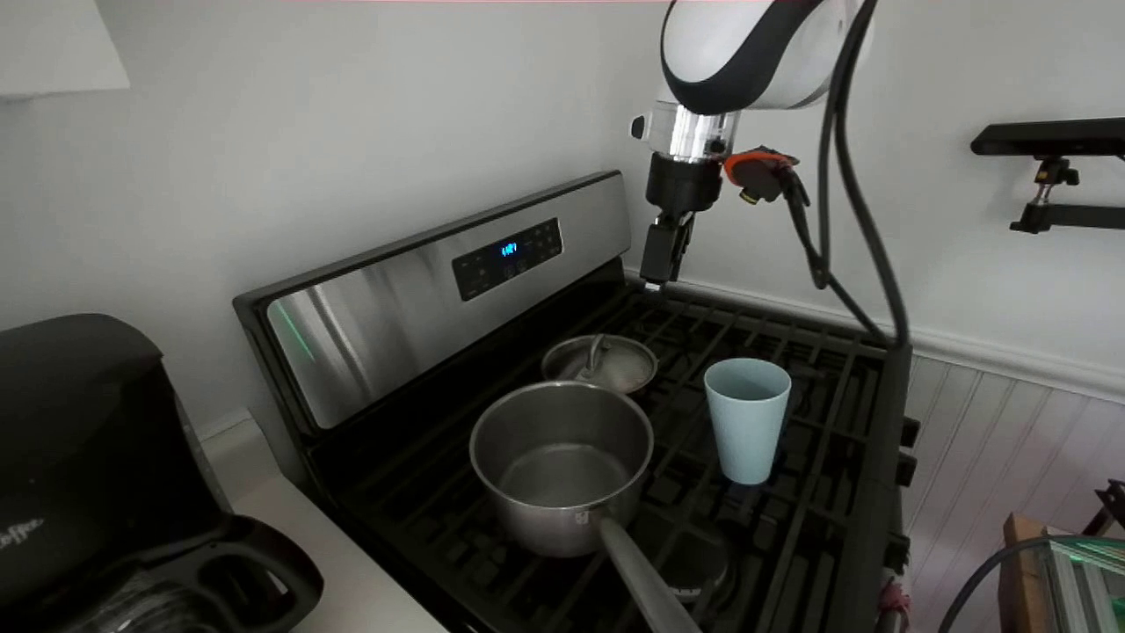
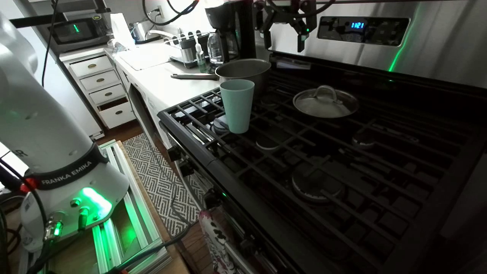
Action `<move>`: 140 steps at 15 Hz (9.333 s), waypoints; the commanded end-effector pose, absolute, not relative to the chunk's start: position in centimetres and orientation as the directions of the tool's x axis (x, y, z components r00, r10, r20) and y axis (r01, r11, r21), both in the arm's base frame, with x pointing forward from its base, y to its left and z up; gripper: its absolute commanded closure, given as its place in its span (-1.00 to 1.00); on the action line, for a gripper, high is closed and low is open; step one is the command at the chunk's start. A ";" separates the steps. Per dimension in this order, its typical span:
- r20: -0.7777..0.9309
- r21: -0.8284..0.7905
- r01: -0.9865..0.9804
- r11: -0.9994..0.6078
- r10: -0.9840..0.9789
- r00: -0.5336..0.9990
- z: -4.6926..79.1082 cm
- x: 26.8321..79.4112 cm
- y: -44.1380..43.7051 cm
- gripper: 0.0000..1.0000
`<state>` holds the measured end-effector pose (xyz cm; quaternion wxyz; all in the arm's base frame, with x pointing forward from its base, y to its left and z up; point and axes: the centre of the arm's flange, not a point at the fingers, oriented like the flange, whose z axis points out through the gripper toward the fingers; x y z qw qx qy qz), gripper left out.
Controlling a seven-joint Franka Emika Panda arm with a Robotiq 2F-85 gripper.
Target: Pour the water in the cup in the pot, lift the lid and cover the pot
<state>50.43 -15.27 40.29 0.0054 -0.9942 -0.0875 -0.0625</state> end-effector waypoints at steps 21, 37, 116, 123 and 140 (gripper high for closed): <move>0.004 -0.094 -0.642 -0.761 -0.645 0.764 29.4 62.1 -19.9 -1.00; 0.017 -0.114 -0.709 -0.696 -0.715 0.699 26.6 64.0 -20.5 0.09; 0.215 -0.097 -0.281 -0.955 -0.295 0.931 40.6 53.6 -10.6 0.95; 0.221 0.000 -0.105 -0.994 -0.102 0.970 41.1 53.5 -4.5 0.95; 0.158 -0.021 0.054 -0.998 0.050 0.986 35.8 53.6 3.6 0.95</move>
